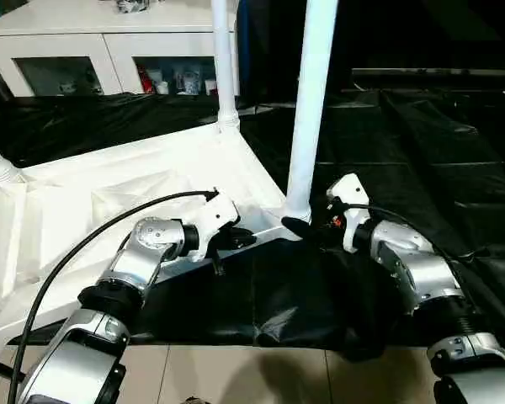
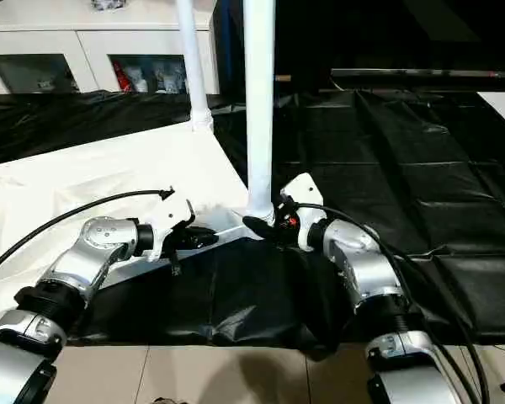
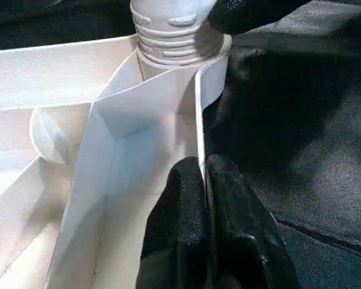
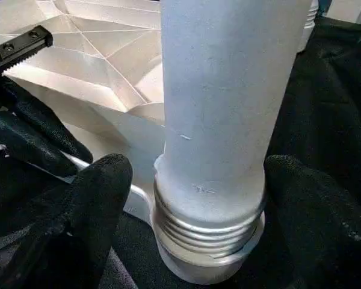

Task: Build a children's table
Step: Rotate leg to tighten

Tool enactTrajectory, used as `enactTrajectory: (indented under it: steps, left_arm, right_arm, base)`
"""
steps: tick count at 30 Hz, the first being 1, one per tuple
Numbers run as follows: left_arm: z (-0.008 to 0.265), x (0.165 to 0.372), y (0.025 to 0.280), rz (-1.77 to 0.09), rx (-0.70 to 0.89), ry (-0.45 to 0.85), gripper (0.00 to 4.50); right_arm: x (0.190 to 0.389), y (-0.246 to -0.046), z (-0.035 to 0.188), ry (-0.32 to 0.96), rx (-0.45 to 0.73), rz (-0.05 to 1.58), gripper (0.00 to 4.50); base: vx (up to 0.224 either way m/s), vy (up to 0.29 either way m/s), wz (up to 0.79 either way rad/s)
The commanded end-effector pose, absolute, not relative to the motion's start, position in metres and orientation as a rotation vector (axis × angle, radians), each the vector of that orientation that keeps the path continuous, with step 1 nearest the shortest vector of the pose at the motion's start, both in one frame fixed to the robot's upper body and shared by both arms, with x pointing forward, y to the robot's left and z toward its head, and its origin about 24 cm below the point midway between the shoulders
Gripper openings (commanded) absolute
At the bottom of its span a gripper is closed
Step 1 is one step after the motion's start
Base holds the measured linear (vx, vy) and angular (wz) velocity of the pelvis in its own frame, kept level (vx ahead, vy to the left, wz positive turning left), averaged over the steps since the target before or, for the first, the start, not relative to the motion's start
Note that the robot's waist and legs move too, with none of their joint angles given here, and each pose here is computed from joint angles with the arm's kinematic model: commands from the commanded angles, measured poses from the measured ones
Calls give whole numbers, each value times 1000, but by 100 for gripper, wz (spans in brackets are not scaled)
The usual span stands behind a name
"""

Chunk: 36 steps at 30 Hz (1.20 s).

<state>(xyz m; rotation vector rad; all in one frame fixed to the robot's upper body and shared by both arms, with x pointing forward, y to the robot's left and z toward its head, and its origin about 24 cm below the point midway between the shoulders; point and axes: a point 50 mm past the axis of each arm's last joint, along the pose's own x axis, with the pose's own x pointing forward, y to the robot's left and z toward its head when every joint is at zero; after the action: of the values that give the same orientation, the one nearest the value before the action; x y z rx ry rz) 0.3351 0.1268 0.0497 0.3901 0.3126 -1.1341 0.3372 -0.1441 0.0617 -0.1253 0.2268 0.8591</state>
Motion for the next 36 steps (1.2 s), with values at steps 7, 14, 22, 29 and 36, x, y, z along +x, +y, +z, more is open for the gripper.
enactTrajectory:
  steps: [7, 14, 22, 29, 36]
  left_arm:
    - [49, 334, 127, -1177, 419, 332, 0]
    - [49, 336, 127, -1164, 412, 342, 0]
    - [49, 353, 111, -937, 360, 363, 0]
    - [49, 359, 84, -834, 348, 337, 0]
    - [49, 353, 77, -922, 372, 306, 0]
  right_arm:
    - [343, -138, 64, 229, -124, 860, 298]
    - [344, -136, 61, 236, -119, 851, 252]
    - [341, -135, 30, 272, 67, 403, 242]
    - [337, -102, 20, 280, 90, 255, 236]
    - [339, -87, 34, 182, 118, 353, 322]
  base:
    - [0, 0, 0]
    - [0, 0, 0]
    - [0, 0, 0]
    - [0, 0, 0]
    - [0, 0, 0]
